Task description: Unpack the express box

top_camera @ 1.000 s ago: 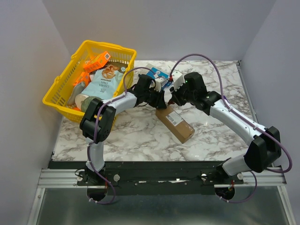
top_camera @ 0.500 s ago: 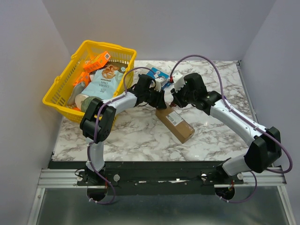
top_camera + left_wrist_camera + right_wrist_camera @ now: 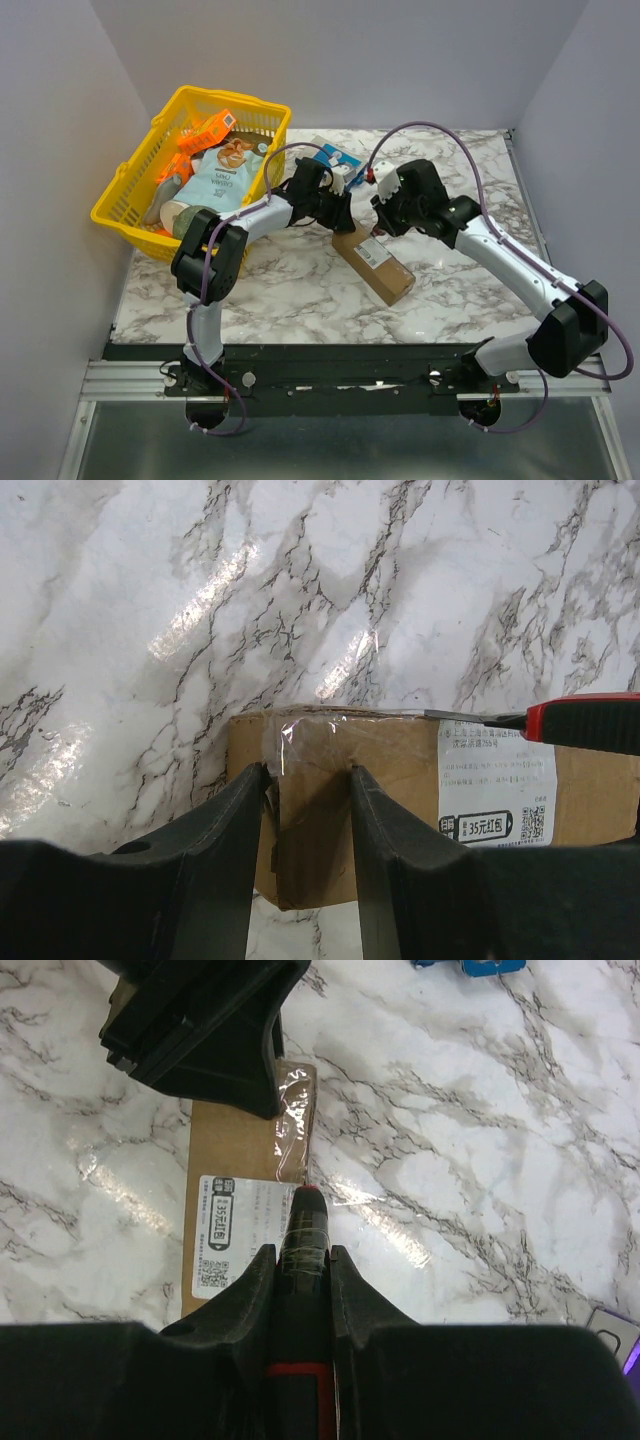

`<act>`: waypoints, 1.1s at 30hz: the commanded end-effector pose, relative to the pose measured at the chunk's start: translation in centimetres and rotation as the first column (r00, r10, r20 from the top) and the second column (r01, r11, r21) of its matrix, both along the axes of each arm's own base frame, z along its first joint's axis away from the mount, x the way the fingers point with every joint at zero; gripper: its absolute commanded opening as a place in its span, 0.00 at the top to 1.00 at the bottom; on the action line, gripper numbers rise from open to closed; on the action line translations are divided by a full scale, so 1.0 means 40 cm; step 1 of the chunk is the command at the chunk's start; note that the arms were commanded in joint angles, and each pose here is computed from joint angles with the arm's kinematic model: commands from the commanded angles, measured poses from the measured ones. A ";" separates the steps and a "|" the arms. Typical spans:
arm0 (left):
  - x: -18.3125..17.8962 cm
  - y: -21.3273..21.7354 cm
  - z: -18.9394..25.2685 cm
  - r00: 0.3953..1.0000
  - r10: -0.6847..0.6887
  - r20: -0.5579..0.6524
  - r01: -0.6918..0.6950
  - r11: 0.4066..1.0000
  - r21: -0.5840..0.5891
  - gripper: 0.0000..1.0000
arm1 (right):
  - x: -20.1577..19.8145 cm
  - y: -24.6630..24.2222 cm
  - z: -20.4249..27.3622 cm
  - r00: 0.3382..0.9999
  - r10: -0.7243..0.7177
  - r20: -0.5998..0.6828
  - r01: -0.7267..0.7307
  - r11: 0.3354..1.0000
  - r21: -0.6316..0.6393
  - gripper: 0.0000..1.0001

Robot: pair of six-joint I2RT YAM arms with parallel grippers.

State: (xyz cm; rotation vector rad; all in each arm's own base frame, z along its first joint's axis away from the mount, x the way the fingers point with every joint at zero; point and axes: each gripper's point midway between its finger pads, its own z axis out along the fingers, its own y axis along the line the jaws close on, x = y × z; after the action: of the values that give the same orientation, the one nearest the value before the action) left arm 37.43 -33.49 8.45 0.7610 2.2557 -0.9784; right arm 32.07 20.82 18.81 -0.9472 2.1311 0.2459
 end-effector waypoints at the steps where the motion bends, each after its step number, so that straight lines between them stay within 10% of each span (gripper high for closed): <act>1: -0.076 0.085 -0.201 0.985 0.042 -0.164 -0.004 0.974 0.225 0.61 | -0.074 -0.046 -0.015 0.996 -0.011 -0.083 0.006 0.998 -0.061 1.00; 33: -0.069 0.085 -0.207 0.986 0.042 -0.161 -0.003 0.972 0.235 0.61 | -0.165 -0.136 -0.027 0.978 -0.059 -0.199 0.034 0.991 -0.127 1.00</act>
State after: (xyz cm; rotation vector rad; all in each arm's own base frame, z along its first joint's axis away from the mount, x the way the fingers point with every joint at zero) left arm 37.53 -33.57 8.44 0.7645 2.2657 -0.9788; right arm 26.96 16.20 17.36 -0.9740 2.3371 0.1810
